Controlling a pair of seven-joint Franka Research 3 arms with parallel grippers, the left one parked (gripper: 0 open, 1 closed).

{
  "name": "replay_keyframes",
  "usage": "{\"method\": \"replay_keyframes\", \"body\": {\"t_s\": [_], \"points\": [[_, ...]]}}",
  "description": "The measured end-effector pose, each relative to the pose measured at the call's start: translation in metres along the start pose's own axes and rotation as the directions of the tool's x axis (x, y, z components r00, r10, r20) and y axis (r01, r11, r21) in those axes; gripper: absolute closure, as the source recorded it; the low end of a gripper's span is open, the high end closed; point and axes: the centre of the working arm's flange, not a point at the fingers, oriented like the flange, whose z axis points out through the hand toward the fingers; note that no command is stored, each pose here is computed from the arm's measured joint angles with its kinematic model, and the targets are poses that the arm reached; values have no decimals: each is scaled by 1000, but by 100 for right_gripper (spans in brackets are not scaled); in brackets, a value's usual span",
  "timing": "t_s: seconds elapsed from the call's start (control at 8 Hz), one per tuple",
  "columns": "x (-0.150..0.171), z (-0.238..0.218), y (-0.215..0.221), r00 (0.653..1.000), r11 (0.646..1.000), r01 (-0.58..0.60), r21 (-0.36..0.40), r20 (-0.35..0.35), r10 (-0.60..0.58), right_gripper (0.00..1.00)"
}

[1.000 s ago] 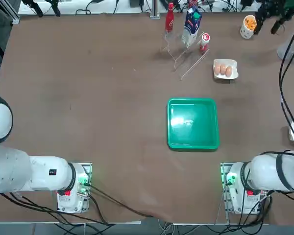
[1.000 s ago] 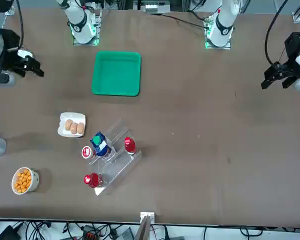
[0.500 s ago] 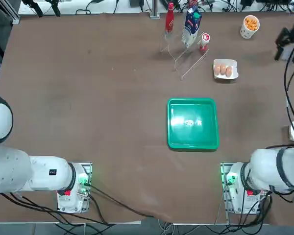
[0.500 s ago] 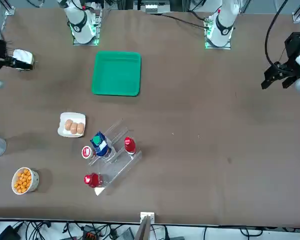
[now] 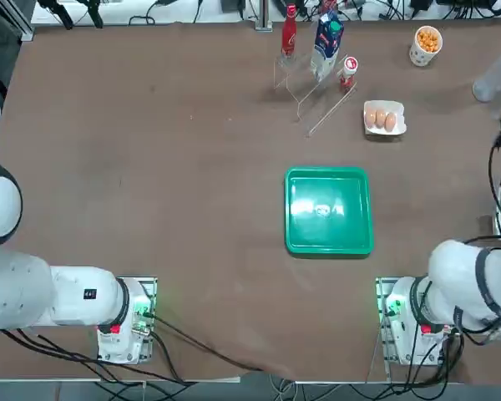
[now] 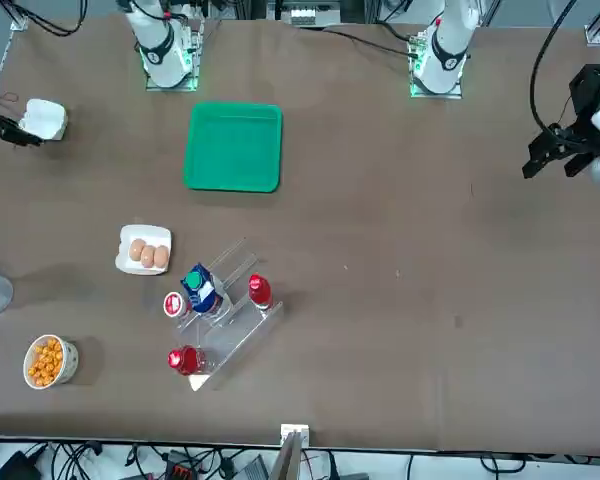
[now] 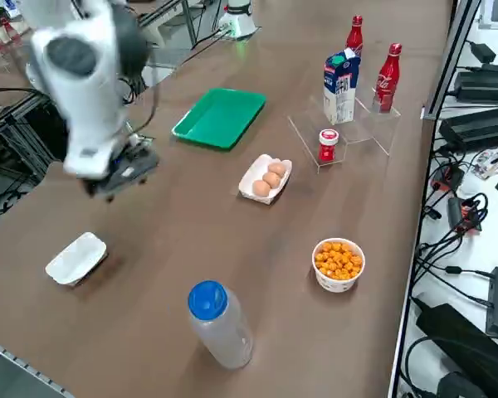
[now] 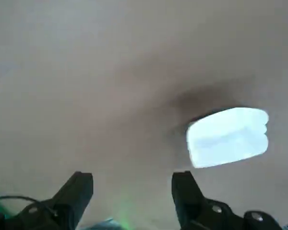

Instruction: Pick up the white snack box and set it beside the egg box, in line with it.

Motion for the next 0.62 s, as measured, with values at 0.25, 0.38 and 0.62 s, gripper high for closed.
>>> {"method": "replay_keyframes", "body": {"t_s": [0.25, 0.38, 0.62], "points": [[-28, 51, 56, 992, 994, 104, 19, -67, -103, 0], [-39, 82, 76, 982, 992, 127, 3, -139, -125, 0], [-55, 145, 74, 974, 991, 136, -1, -185, -134, 0]]}}
